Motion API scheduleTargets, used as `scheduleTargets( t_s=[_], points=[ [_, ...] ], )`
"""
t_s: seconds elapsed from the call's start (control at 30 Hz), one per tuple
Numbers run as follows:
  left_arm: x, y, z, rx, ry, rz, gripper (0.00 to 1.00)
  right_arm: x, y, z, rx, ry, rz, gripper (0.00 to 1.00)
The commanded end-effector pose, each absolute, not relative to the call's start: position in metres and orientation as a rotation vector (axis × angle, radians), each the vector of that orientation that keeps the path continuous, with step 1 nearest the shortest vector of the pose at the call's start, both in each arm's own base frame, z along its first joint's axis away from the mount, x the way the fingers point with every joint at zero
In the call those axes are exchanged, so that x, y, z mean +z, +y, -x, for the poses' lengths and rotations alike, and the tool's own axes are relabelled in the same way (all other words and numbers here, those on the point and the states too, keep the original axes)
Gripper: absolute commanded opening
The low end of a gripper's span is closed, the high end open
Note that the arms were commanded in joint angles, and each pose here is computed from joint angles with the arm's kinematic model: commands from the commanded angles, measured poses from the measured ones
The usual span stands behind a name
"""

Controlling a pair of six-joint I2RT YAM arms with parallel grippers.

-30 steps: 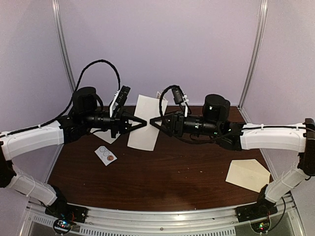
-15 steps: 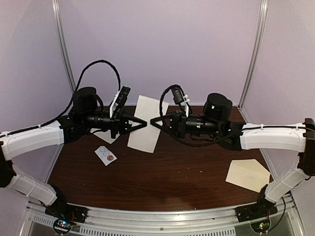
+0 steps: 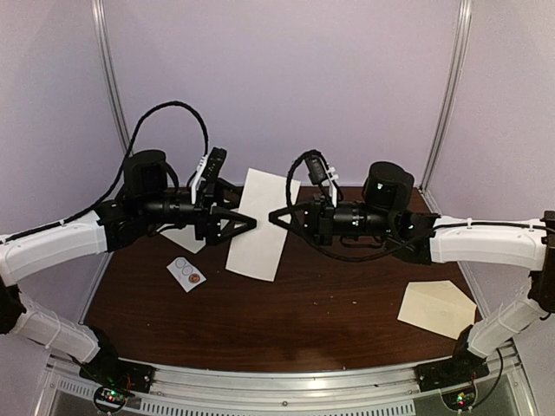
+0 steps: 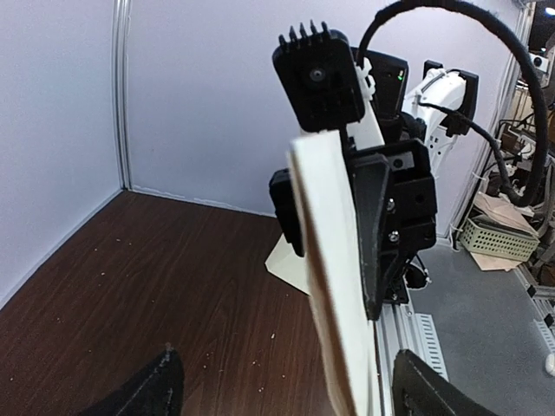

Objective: Place the letter into the envelope and seal it

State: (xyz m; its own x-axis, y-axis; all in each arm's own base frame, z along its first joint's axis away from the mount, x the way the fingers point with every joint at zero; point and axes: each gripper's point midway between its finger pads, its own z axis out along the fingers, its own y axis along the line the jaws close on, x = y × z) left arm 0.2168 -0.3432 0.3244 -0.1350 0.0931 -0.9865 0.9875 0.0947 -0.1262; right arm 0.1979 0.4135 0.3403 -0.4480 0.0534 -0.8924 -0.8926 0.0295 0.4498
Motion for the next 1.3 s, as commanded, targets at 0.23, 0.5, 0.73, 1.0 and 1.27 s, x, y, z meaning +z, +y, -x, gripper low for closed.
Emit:
scheduleTargets(
  t_s=[0.23, 0.5, 0.73, 1.0, 1.27],
  points=[
    [0.324, -0.356, -0.192, -1.41, 1.349, -1.327, 0.69, 0.35, 0.41, -0.176, 1.532, 1.49, 1.067, 0.0],
    [0.322, -0.358, -0.192, -1.432, 1.356, -1.331, 0.01, 0.346, 0.409, -0.19, 1.434, 1.53, 1.032, 0.0],
    [0.332, -0.353, -0.202, -1.352, 1.357, -1.243, 0.0, 0.332, 0.404, -0.2, 1.386, 1.582, 0.953, 0.42],
    [0.349, -0.337, -0.21, -1.298, 1.319, -1.105, 0.0, 0.311, 0.409, -0.196, 1.482, 1.61, 0.884, 0.52],
    [0.348, -0.338, -0.21, -1.321, 1.321, -1.104, 0.0, 0.306, 0.423, -0.188, 1.534, 1.596, 0.894, 0.41]
  ],
)
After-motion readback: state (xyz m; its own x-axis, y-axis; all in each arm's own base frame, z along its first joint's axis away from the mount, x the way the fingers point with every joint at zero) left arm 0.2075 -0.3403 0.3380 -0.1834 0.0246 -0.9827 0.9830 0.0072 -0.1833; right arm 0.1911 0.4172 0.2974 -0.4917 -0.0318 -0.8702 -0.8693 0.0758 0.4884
